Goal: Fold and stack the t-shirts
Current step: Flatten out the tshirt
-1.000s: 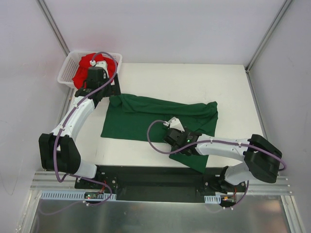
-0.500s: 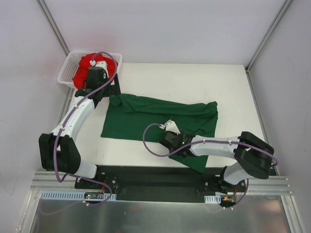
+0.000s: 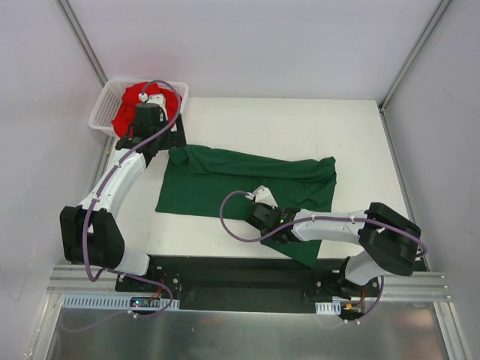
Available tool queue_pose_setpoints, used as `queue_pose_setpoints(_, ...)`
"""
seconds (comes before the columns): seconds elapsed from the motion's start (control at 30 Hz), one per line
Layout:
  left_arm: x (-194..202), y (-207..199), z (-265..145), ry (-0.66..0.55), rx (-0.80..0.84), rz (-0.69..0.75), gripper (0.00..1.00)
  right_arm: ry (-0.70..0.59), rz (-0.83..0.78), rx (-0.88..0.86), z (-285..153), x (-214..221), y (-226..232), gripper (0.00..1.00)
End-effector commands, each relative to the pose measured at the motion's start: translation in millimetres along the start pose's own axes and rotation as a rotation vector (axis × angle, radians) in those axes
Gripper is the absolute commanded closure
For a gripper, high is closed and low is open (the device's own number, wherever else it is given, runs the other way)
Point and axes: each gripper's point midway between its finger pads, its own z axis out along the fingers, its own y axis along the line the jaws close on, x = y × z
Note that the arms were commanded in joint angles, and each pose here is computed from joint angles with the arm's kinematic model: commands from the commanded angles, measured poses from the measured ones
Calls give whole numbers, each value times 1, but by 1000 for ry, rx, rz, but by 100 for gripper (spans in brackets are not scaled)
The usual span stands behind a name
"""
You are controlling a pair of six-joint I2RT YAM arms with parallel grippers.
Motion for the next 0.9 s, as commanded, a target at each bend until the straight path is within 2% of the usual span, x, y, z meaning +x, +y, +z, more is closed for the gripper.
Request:
queue_pose_setpoints(0.0, -9, -2, -7, -31, 23, 9, 1, -23, 7, 8, -3, -9, 0, 66)
queue_pose_setpoints(0.73, -7, -2, -5, -26, 26, 7, 1, -46, -17, 29, -1, -27, 3, 66)
queue_pose_setpoints(0.87, -8, -3, -5, -28, 28, 8, 0, -35, -20, 31, 2, -23, 4, 72)
